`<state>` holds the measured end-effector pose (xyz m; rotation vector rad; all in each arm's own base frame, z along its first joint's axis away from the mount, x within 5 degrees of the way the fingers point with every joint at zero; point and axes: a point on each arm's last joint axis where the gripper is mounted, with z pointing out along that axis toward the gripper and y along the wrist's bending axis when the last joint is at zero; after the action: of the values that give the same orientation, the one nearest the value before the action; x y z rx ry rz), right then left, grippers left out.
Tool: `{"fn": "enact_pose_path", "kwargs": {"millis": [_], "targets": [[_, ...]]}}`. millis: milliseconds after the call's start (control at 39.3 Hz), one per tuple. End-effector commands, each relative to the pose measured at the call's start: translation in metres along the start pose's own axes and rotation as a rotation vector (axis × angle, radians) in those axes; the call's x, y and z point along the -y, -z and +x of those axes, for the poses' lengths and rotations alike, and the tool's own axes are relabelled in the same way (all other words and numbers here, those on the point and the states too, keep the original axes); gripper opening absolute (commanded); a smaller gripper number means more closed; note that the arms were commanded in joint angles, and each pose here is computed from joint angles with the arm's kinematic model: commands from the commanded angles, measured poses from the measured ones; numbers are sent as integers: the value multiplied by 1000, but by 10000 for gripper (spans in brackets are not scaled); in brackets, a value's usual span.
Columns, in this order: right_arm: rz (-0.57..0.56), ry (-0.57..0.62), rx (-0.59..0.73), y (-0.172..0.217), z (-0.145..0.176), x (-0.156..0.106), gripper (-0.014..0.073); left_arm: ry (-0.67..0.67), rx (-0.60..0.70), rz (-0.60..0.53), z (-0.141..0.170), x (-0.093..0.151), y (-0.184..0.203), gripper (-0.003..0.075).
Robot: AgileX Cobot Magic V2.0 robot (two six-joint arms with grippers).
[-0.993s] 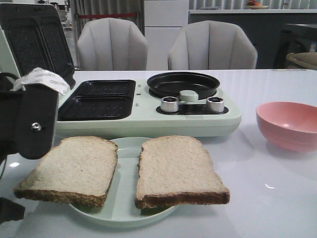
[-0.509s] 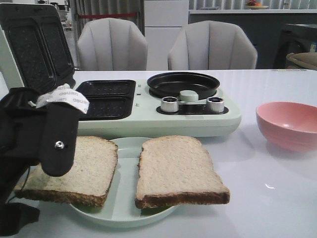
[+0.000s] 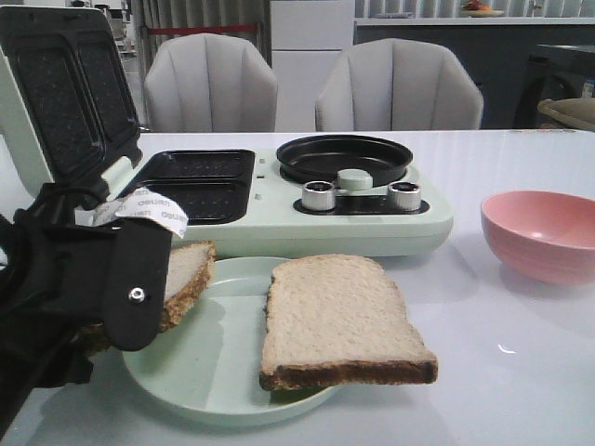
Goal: Make breakfast with bread and shrimp
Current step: 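Reach the left gripper down to the bread slice nearest it, then grasp the bread slice with the left gripper and lift it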
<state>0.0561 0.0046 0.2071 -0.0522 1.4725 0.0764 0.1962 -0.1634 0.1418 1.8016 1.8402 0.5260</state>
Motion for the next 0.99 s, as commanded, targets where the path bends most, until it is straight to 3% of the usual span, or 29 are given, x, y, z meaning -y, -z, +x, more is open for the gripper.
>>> {"fn": "enact_pose_path", "kwargs": {"millis": [0,458,967], "targets": [[3,17,114,3,-14,0,169,29,-4,-31,0,-6,6,118],[3,17,114,3,-14,0,169,108,28,-238,-10,-34,61,118],[3,17,114,3,-14,0,169,102,102,-534,-28,-107,98,117]]}}
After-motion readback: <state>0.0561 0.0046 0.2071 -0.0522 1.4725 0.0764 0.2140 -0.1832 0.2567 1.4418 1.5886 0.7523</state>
